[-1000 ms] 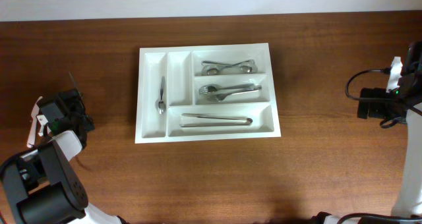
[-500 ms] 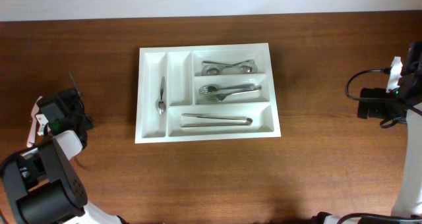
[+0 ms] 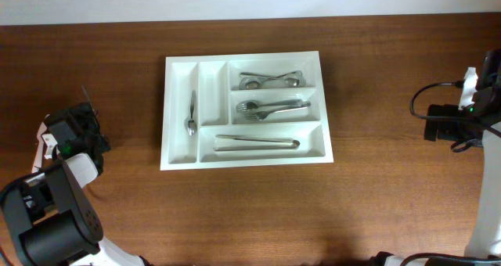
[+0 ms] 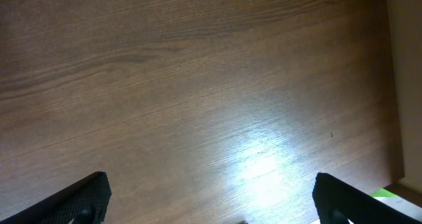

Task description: Pack container

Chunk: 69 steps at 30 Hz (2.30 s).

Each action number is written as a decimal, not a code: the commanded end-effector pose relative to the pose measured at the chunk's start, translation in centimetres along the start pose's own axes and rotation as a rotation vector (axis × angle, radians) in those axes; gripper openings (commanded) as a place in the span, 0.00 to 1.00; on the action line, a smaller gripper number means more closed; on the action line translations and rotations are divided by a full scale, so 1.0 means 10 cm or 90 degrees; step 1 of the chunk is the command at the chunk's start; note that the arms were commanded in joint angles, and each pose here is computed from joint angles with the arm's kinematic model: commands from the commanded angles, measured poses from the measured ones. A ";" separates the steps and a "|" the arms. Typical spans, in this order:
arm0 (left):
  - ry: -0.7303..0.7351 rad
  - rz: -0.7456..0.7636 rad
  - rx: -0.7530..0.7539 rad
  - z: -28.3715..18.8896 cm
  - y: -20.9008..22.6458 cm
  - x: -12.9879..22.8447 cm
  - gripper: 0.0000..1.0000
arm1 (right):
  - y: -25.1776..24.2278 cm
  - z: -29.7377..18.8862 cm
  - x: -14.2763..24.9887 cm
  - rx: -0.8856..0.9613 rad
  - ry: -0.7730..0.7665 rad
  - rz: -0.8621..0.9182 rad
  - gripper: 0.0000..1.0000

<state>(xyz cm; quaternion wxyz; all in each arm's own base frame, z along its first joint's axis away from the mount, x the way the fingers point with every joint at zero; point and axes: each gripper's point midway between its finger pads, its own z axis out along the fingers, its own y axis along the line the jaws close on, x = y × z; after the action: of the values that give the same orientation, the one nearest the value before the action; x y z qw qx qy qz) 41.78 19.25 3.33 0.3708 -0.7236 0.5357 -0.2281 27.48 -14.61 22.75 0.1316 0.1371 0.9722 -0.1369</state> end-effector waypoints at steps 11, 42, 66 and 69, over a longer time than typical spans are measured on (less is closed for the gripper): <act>0.018 -0.001 -0.049 0.15 0.29 0.08 0.99 | -0.05 -0.06 0.01 0.013 -0.010 0.011 0.99; 0.025 0.000 -0.031 0.17 0.22 0.10 0.63 | -0.05 -0.06 0.01 0.013 -0.010 0.011 0.99; 0.030 0.000 -0.031 0.17 0.22 0.11 0.09 | -0.05 -0.06 0.01 0.013 -0.010 0.011 0.99; 0.031 0.000 -0.030 0.17 0.22 0.12 0.02 | -0.05 -0.06 0.01 0.013 -0.010 0.011 0.99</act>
<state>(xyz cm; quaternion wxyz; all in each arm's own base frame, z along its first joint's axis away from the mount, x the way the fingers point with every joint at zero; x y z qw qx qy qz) 42.47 19.06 1.90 0.3579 -0.7241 0.5410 -0.2344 27.48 -14.61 22.75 0.1316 0.1373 0.9722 -0.1369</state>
